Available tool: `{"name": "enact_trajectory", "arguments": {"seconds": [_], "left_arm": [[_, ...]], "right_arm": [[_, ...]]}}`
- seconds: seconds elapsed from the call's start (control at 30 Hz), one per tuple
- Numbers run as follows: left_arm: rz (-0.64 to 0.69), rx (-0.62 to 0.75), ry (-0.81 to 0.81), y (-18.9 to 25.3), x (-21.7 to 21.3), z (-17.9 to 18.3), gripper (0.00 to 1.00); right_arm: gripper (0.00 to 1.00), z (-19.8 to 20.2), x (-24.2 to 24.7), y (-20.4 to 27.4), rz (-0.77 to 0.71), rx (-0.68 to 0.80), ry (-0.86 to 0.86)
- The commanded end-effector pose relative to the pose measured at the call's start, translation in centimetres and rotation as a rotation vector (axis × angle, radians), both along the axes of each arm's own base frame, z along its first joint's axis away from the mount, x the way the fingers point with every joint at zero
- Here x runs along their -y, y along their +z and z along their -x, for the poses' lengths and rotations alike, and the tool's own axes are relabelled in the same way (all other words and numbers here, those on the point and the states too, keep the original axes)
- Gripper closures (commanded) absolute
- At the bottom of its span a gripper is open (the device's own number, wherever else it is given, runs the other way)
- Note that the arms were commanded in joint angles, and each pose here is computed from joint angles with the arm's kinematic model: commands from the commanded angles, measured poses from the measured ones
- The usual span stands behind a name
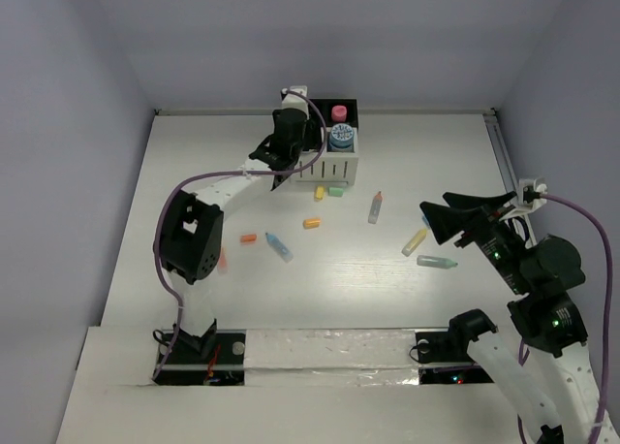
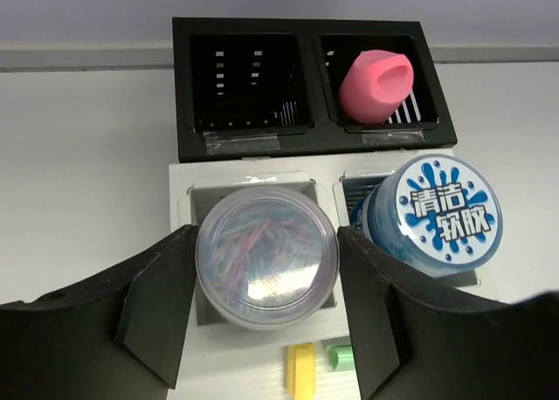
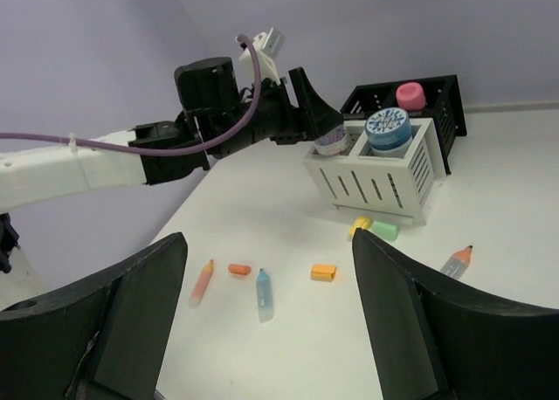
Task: Sort the stationery into containers
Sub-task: Place the stationery in the storage box.
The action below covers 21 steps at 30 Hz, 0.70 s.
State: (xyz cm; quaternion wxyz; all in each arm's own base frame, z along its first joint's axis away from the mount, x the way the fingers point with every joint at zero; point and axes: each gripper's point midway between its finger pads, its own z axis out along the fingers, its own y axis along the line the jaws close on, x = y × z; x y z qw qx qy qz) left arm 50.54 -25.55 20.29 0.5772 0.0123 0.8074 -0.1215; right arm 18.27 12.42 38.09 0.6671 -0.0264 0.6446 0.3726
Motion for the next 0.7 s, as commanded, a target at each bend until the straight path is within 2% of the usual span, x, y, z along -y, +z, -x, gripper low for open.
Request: {"name": "enact_trajectory", "arguments": {"seconds": [0.0, 0.3, 0.53, 0.67], "left_arm": [[0.077, 0.115, -0.012, 4.7, 0.9, -1.0, 0.55], [0.062, 0.105, -0.013, 3.8, 0.8, -1.6, 0.53], [0.078, 0.133, -0.017, 4.9, 0.9, -1.8, 0.52], [0.055, 0.113, -0.015, 3.4, 0.9, -1.9, 0.51]], "right_arm": [[0.18, -0.4, -0.3, -0.1, 0.014, 0.01, 0.01], [0.18, -0.7, -0.7, -0.2, 0.01, 0.002, 0.025], [0.18, -0.7, -0.7, -0.3, 0.004, -0.004, 0.026], [0.18, -0.8, -0.8, -0.2, 0.002, -0.005, 0.03]]}}
